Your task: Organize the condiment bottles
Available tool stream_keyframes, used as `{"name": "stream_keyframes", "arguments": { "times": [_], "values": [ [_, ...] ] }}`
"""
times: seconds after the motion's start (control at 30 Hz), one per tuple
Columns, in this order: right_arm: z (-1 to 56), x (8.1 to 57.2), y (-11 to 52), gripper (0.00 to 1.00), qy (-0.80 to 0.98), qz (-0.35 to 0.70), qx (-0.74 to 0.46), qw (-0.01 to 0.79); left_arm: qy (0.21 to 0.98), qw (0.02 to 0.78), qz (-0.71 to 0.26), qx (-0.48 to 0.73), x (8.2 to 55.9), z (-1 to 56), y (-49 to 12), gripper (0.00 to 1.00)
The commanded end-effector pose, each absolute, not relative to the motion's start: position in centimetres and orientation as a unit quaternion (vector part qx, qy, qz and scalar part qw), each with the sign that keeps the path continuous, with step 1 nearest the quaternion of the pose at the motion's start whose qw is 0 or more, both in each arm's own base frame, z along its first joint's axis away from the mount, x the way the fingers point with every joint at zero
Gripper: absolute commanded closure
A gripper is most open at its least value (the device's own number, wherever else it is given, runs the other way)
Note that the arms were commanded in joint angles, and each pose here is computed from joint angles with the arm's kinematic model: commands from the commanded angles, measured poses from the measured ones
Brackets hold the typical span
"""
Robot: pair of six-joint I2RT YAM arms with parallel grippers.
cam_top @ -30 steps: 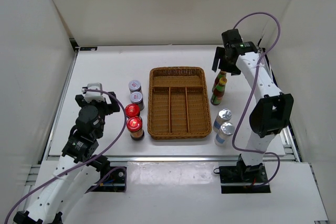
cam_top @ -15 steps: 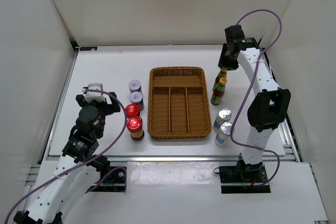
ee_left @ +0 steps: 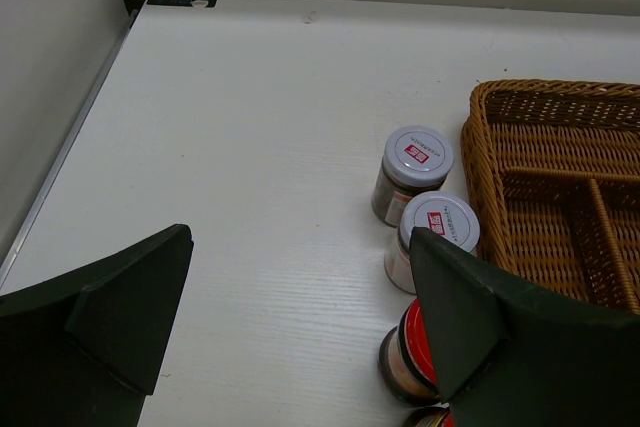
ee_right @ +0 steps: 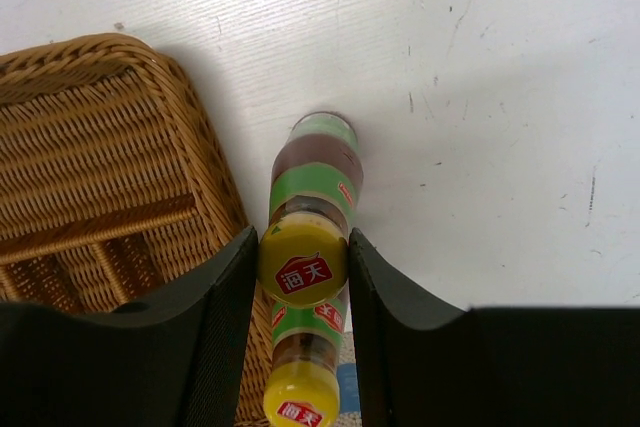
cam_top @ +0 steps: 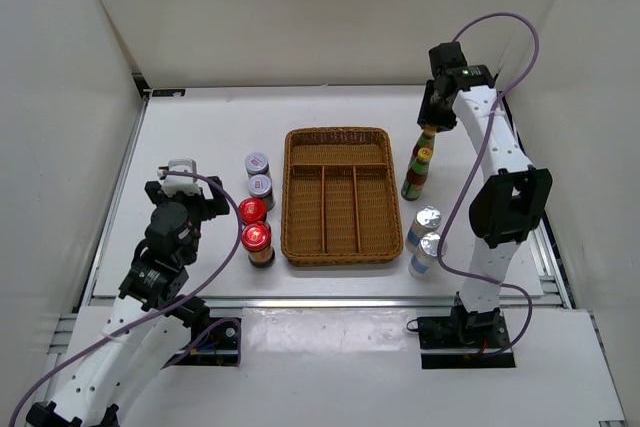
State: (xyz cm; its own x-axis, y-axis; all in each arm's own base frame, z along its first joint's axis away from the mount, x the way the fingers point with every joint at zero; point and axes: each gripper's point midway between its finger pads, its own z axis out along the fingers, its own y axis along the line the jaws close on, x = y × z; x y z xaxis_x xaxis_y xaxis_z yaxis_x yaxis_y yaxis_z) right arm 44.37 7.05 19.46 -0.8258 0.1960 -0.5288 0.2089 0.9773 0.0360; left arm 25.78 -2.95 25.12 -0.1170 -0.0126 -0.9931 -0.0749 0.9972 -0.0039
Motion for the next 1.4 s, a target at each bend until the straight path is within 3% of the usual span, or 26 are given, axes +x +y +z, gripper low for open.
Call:
{"name": "stream_keyframes", "arguments": {
  "times": [0.0, 0.37, 0.63, 1.0, 1.37],
  "values": [
    [25.6, 46.0, 6.5, 1.0, 0.926, -0.003, 0.123, 0.357, 0.742, 0.669, 0.016, -0.025, 25.7, 25.4, -3.2, 0.0],
    [31.6, 46.3, 9.1, 1.0, 0.901, 0.018, 0.069, 0.427, 0.742, 0.669, 0.016, -0.025, 25.7, 25.4, -3.2, 0.0],
    [36.6, 45.8, 16.0, 1.0, 0.872, 0.065, -0.011, 0.486, 0.742, 0.669, 0.016, -0.025, 25.7, 25.4, -3.2, 0.0],
    [30.9, 46.7, 22.6, 1.0, 0.893, 0.108, -0.061, 0.433, 0.745, 0.666, 0.018, -0.024, 25.7, 25.0, -3.2, 0.0],
    [23.7, 47.5, 23.8, 1.0, 0.919, 0.092, -0.074, 0.376, 0.742, 0.669, 0.013, -0.022, 25.8, 25.2, -3.4, 0.0]
  ]
}}
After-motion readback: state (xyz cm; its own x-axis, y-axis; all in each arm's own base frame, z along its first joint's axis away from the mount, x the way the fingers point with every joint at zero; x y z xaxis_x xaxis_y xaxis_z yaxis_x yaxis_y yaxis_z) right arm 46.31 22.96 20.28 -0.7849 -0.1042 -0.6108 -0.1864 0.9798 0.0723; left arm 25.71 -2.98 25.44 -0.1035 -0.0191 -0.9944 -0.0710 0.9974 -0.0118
